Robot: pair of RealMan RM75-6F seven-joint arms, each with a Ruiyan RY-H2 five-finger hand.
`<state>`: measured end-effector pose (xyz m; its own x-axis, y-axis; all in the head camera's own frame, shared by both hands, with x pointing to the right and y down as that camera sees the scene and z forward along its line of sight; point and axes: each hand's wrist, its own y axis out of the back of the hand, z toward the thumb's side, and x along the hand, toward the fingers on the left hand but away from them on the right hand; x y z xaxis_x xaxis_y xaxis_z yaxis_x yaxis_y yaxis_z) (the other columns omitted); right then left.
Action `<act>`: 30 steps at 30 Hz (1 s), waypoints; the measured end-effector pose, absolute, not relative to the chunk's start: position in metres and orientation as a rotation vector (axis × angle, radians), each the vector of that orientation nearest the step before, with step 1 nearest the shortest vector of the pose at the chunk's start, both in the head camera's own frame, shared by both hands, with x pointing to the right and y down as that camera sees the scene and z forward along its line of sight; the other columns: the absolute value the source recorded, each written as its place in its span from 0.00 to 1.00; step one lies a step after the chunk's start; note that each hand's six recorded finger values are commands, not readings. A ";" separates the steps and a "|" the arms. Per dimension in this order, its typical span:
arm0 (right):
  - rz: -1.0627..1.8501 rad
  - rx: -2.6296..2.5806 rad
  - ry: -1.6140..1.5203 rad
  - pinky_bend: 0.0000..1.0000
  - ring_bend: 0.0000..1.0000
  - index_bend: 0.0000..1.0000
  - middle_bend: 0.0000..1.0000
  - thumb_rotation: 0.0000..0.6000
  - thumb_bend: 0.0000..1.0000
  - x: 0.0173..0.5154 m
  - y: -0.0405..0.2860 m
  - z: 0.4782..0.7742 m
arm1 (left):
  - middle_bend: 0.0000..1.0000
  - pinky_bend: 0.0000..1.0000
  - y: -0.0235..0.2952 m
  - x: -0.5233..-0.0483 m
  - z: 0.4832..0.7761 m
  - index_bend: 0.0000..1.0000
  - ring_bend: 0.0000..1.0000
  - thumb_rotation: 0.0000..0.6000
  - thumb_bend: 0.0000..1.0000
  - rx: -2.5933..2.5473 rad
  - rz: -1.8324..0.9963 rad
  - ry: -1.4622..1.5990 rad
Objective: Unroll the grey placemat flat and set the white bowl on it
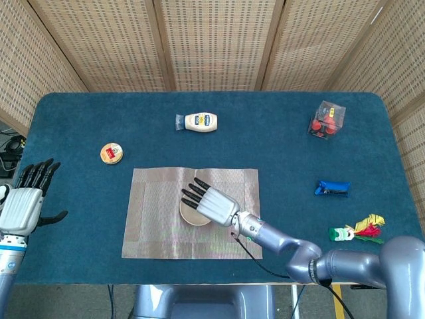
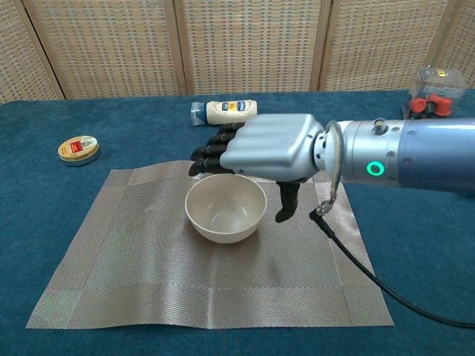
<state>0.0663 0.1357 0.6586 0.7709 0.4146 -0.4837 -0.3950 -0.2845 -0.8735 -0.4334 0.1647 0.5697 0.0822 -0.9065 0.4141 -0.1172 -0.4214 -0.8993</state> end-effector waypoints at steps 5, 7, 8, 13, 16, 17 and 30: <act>0.818 -1.628 -0.121 0.00 0.00 0.00 0.00 1.00 0.00 0.104 0.118 0.621 | 0.00 0.00 0.167 -0.433 0.567 0.00 0.00 1.00 0.00 -1.658 -1.397 1.031; 0.851 -1.592 -0.165 0.00 0.00 0.00 0.00 1.00 0.00 0.128 0.110 0.606 | 0.00 0.00 0.169 -0.432 0.565 0.00 0.00 1.00 0.00 -1.658 -1.390 1.033; 0.869 -1.573 -0.184 0.00 0.00 0.00 0.00 1.00 0.00 0.140 0.107 0.601 | 0.00 0.00 0.170 -0.432 0.564 0.00 0.00 1.00 0.00 -1.657 -1.386 1.034; 0.982 -1.457 -0.284 0.00 0.00 0.00 0.00 1.00 0.00 0.212 0.097 0.574 | 0.00 0.00 0.178 -0.432 0.560 0.00 0.00 1.00 0.00 -1.643 -1.378 1.034; 1.047 -1.416 -0.372 0.00 0.00 0.00 0.00 1.00 0.00 0.254 0.098 0.563 | 0.00 0.00 0.184 -0.433 0.560 0.00 0.00 1.00 0.00 -1.626 -1.372 1.038; 1.075 -1.409 -0.418 0.00 0.00 0.00 0.00 1.00 0.00 0.270 0.100 0.560 | 0.00 0.00 0.186 -0.433 0.559 0.00 0.00 1.00 0.00 -1.618 -1.366 1.045; 1.274 -1.509 -0.873 0.00 0.00 0.00 0.00 1.00 0.00 0.412 0.150 0.563 | 0.00 0.00 0.220 -0.452 0.550 0.00 0.00 1.00 0.00 -1.596 -1.368 1.097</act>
<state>0.4119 0.1504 0.5628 0.2043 0.9304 -0.3044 -0.0513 -0.3004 -0.9524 -0.4516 0.2202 0.5505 0.0604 -0.9367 0.3449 -0.1328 -0.3500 -0.9273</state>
